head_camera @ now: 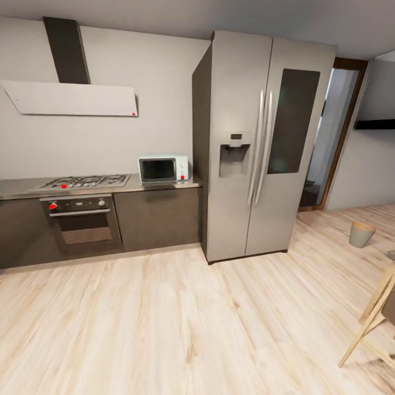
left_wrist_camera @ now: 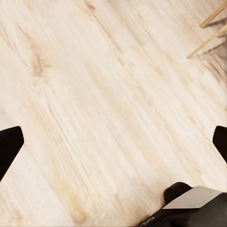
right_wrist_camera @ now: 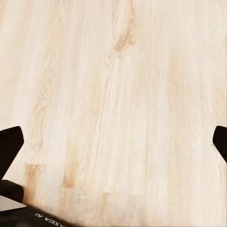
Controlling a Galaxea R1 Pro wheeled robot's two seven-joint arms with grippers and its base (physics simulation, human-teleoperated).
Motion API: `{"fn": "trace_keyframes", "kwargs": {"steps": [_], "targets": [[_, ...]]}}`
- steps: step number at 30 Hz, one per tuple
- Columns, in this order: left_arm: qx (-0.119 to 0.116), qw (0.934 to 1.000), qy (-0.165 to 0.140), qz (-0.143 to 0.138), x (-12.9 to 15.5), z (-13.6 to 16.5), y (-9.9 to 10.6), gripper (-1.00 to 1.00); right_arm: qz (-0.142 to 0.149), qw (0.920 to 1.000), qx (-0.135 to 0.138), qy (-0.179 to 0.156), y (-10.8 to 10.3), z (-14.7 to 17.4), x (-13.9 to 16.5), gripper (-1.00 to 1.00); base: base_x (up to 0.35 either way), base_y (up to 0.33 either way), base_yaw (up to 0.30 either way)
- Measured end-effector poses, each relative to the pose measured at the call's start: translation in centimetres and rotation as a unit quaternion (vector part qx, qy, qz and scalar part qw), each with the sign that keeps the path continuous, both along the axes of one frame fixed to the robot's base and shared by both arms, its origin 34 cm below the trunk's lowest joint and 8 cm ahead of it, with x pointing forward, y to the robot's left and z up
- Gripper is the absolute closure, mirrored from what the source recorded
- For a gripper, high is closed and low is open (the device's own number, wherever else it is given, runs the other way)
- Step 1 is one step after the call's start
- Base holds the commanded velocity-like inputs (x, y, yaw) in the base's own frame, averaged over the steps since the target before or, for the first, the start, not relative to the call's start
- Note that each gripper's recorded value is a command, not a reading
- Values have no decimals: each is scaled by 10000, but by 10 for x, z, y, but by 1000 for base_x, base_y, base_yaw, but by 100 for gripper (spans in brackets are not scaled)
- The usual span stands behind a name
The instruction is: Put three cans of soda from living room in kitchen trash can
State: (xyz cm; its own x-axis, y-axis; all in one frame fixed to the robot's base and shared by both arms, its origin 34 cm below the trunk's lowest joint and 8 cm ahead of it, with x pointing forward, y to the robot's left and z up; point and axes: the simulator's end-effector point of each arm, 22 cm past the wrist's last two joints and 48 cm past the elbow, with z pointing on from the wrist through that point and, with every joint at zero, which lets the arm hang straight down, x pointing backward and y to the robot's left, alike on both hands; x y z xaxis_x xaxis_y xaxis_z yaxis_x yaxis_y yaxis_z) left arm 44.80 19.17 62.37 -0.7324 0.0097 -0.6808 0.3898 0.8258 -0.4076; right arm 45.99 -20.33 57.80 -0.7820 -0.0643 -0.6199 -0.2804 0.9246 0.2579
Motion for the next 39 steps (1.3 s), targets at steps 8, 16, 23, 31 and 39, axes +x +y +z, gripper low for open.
{"fn": "trace_keyframes", "kwargs": {"steps": [8,16,23,31,39], "targets": [[3,10000,0,-1,0,0,0,-100,2,10000,0,0,0,0,0,-100,347,0,0],[0,10000,-2,15,0,0,1,-100,5,10000,0,0,0,0,0,-100,348,28,0],[1,10000,-2,18,0,0,2,-100,5,10000,0,0,0,0,0,-100,348,89,0],[-3,10000,-2,18,0,0,1,-100,6,10000,0,0,0,0,0,-100,347,99,0],[-1,10000,-2,18,0,0,2,-100,6,10000,0,1,0,0,0,-100,347,101,0]]}}
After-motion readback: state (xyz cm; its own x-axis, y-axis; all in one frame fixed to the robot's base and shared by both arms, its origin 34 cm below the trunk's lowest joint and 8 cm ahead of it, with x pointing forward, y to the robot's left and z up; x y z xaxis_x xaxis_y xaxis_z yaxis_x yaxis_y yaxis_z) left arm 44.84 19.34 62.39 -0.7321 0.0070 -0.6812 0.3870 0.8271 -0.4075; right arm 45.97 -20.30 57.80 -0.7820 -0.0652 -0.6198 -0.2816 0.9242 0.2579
